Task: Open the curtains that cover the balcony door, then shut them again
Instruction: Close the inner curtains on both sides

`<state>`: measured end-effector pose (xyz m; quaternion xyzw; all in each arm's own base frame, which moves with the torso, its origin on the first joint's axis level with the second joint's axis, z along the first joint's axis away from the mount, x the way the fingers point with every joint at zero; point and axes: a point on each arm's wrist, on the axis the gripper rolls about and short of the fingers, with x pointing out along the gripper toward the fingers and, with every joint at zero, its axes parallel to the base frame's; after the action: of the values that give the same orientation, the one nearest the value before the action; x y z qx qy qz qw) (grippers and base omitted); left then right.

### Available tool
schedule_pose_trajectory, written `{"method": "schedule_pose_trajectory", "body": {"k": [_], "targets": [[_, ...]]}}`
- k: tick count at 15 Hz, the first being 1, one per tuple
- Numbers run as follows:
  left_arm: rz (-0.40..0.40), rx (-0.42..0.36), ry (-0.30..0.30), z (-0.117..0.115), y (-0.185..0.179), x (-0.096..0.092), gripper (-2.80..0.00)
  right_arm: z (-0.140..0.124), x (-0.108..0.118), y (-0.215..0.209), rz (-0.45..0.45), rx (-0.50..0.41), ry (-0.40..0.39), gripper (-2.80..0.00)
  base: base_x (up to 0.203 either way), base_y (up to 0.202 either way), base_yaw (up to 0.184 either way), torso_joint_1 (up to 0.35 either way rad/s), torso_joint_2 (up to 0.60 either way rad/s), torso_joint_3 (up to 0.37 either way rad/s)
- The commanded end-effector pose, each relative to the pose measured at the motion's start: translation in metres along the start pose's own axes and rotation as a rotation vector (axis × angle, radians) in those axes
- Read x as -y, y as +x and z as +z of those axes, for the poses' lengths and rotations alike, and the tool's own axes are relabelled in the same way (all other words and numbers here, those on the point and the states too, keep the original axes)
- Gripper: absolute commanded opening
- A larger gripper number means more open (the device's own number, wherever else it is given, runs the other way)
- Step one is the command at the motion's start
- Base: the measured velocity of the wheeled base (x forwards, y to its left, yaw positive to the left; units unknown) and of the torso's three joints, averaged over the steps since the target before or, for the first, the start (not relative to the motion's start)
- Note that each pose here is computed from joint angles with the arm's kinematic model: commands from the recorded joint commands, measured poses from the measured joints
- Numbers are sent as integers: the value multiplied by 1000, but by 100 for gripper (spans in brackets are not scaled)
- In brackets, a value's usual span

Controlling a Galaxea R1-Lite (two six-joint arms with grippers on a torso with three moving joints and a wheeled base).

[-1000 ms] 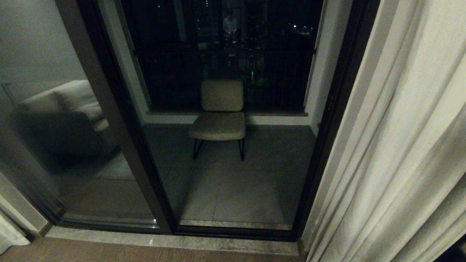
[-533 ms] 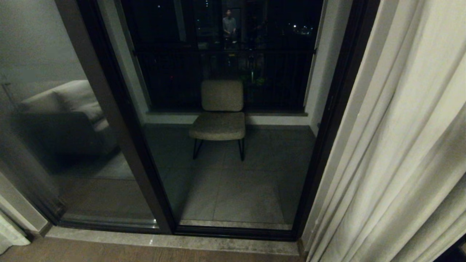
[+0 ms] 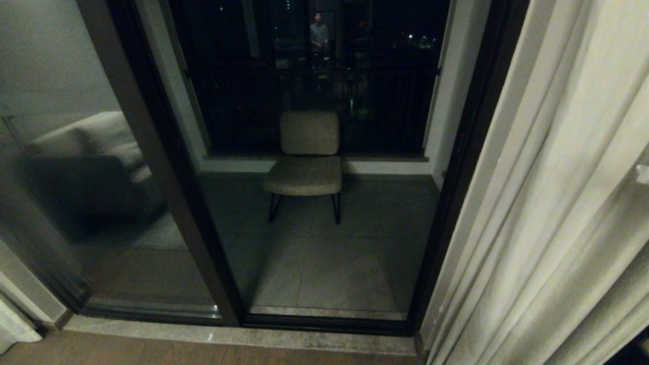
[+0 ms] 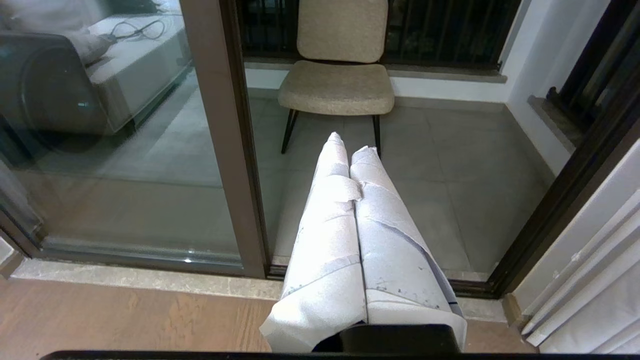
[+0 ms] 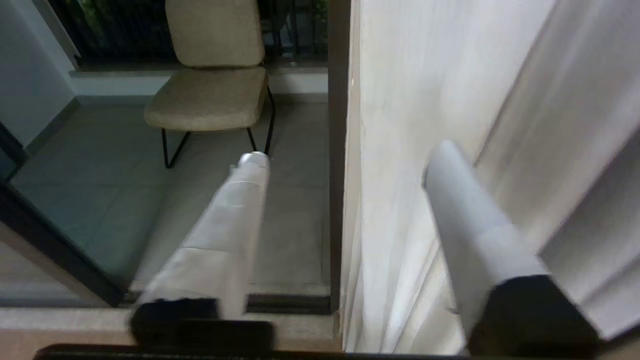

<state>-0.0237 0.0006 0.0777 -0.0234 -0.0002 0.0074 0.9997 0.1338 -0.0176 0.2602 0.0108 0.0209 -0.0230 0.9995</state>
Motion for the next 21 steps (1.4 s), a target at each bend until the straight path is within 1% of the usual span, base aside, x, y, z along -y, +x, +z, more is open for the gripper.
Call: {"method": "schedule_pose_trajectory", "body": {"k": [1,4,9,13,16,18,19,21], "targets": [[0,0,-1,0,0,0,-280,4,3,30,-2,-4,1,0,0,0,0,0,0,0],[0,0,-1,0,0,0,-280,19,8,61,-29,52,-5,0,0,0,0,0,0,0],[0,0,-1,0,0,0,-280,41,12,114,-34,89,-11,0,0,0,0,0,0,0],[0,0,-1,0,0,0,-280,45,15,153,-29,102,-16,0,0,0,0,0,0,0],[0,0,-1,0,0,0,-280,46,17,175,-33,130,-19,0,0,0,0,0,0,0],[0,0,-1,0,0,0,-280,47,20,189,-110,144,-15,0,0,0,0,0,0,0],[0,0,-1,0,0,0,-280,48,19,194,-134,151,-12,0,0,0,0,0,0,0],[0,0,-1,0,0,0,-280,50,19,205,-153,164,-10,0,0,0,0,0,0,0]]}}
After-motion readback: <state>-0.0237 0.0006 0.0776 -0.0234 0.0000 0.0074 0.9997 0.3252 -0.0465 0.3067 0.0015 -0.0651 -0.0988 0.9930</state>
